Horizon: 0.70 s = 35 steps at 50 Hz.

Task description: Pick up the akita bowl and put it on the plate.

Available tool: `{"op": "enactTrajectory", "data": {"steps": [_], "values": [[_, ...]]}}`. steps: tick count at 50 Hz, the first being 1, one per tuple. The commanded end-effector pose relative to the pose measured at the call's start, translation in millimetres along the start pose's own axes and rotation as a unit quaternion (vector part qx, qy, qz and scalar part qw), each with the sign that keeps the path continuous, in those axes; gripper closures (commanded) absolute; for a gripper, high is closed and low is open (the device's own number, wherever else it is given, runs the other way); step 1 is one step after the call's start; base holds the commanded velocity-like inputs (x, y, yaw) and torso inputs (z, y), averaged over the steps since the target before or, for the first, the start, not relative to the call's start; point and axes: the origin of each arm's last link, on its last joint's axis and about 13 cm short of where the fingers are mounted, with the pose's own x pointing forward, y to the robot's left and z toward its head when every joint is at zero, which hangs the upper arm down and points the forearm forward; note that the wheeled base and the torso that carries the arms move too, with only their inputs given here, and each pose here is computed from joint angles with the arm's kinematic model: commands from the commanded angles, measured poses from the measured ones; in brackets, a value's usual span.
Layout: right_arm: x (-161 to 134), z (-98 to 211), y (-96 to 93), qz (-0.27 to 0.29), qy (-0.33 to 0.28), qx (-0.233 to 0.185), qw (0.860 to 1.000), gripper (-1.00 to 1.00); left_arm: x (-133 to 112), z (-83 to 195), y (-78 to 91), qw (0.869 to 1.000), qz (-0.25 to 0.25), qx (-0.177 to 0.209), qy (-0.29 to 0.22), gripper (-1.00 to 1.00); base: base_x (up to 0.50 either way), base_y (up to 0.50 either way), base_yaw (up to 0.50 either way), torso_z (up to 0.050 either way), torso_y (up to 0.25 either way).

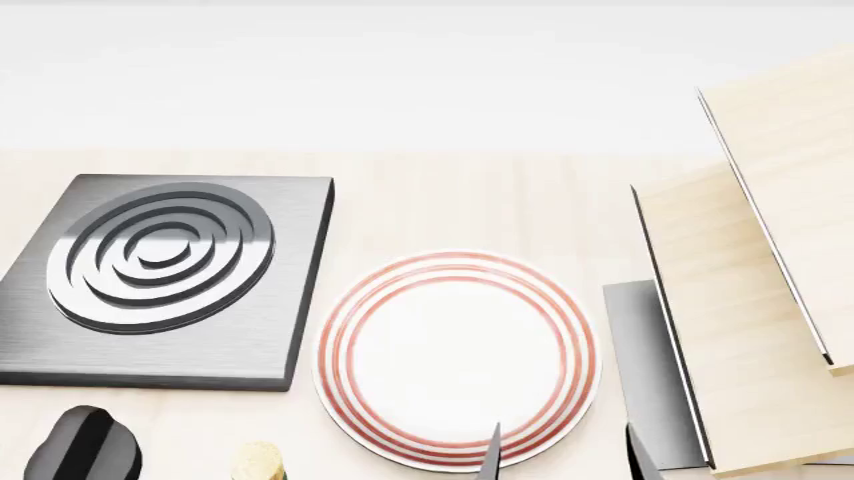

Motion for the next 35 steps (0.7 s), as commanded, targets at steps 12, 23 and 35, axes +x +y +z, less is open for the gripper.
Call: {"op": "enactTrajectory", "data": {"steps": [12, 23, 35], "values": [[1.3, 0.9, -0.2, 0.0, 0.0, -0.001, 1.0, -1.0, 5.8, -5.8, 1.5, 0.999, 0.002, 0.004, 0.042, -1.0, 0.0, 0.0, 0.0, 0.0, 0.0], [0.8, 1.1, 0.4, 0.001, 0.0, -0.001, 1.0, -1.0, 7.6, -9.1, 3.4, 0.998, 0.007, 0.014, 0.058, -1.0, 0.0, 0.0, 0.0, 0.0, 0.0], [0.8, 0.3, 0.5, 0.001, 0.0, -0.001, 1.0, -1.0, 6.6, -12.1, 3.3, 0.997, 0.01, 0.032, 0.07, -1.0, 0.0, 0.0, 0.0, 0.0, 0.0]]}}
